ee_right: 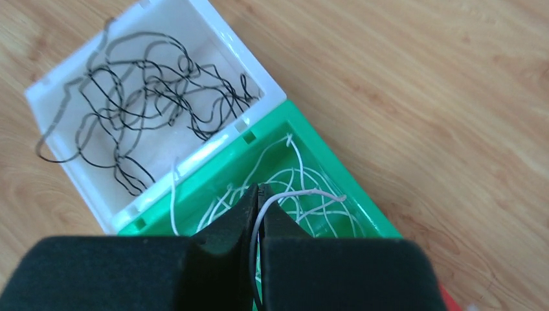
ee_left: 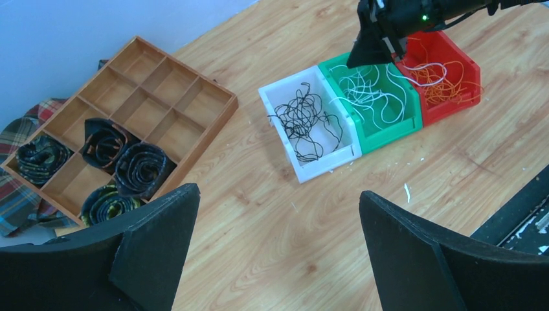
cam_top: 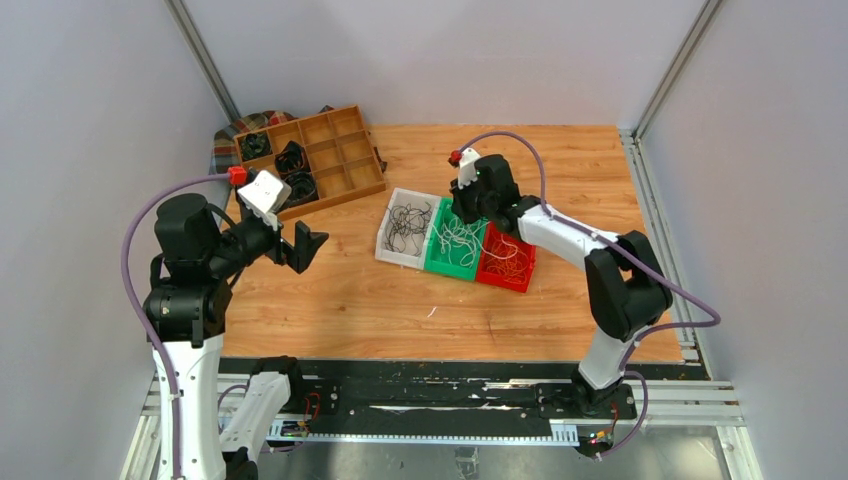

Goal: Untangle the cables
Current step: Place the cable in the bin.

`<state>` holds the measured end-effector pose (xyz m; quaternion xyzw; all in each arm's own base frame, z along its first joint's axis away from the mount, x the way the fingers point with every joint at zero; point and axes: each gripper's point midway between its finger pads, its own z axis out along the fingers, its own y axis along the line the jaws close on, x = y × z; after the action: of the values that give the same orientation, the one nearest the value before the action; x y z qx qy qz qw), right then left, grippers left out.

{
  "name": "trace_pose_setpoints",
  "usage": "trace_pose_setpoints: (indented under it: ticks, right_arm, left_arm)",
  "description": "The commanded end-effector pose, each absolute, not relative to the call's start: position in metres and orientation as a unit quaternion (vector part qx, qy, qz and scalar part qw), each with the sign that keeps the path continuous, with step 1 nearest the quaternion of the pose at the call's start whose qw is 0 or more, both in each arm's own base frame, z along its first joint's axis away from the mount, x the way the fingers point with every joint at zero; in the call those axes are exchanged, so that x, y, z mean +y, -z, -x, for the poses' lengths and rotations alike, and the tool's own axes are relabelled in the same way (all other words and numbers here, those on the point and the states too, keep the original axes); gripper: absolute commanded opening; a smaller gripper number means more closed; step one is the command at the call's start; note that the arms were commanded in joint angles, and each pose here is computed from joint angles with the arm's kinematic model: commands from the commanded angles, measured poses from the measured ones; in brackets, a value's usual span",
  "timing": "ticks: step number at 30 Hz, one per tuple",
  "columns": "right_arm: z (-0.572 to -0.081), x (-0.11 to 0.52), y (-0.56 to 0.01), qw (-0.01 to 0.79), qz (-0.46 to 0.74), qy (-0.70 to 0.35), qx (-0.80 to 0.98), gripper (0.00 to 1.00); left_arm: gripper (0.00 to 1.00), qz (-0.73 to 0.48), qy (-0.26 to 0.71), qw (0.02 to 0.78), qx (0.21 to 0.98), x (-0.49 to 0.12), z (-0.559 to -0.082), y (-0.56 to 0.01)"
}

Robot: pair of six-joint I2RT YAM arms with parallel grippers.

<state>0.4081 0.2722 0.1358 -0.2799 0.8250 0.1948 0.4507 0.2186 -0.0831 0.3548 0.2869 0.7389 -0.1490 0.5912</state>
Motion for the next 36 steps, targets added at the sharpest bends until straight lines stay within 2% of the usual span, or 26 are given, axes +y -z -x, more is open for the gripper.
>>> trace_pose_setpoints:
  ticks: [1, 5, 7, 9, 15, 17, 24, 28, 32, 36]
  right_arm:
    - [-0.416, 0.273, -0.13, 0.441, 0.28, -0.176, 0.835, 0.01]
    - [-0.423, 0.272, -0.133, 0.447, 0.264, -0.163, 0.839, 0.12]
    - [-0.426, 0.269, -0.142, 0.458, 0.257, -0.157, 0.836, 0.22]
    - [-0.427, 0.267, -0.154, 0.47, 0.255, -0.153, 0.831, 0.37]
    - [-0.426, 0.247, -0.206, 0.528, 0.225, -0.128, 0.809, 0.64]
    - [-0.421, 0.24, -0.224, 0.547, 0.217, -0.124, 0.799, 0.69]
    - [-0.402, 0.232, -0.258, 0.568, 0.223, -0.134, 0.781, 0.74]
    - [-0.391, 0.246, -0.255, 0.548, 0.247, -0.174, 0.78, 0.64]
    - [-0.368, 0.272, -0.232, 0.474, 0.301, -0.234, 0.794, 0.57]
    - [-0.363, 0.265, -0.201, 0.409, 0.31, -0.208, 0.833, 0.59]
  left_arm:
    - [0.98, -0.295, 0.149, 0.591, 0.736, -0.084, -0.218, -0.353]
    - [0.98, -0.285, 0.147, 0.58, 0.749, -0.081, -0.225, -0.344]
    - [0.98, -0.275, 0.142, 0.568, 0.762, -0.077, -0.231, -0.336]
    - [0.98, -0.267, 0.139, 0.555, 0.775, -0.073, -0.237, -0.328]
    - [0.98, -0.252, 0.126, 0.518, 0.808, -0.063, -0.256, -0.299]
    - [0.98, -0.243, 0.12, 0.51, 0.816, -0.059, -0.262, -0.29]
    - [0.98, -0.245, 0.122, 0.515, 0.812, -0.06, -0.265, -0.276]
    - [0.98, -0.249, 0.128, 0.52, 0.807, -0.063, -0.26, -0.276]
    - [0.98, -0.252, 0.128, 0.525, 0.803, -0.064, -0.256, -0.277]
    - [0.98, -0.252, 0.133, 0.526, 0.801, -0.066, -0.254, -0.277]
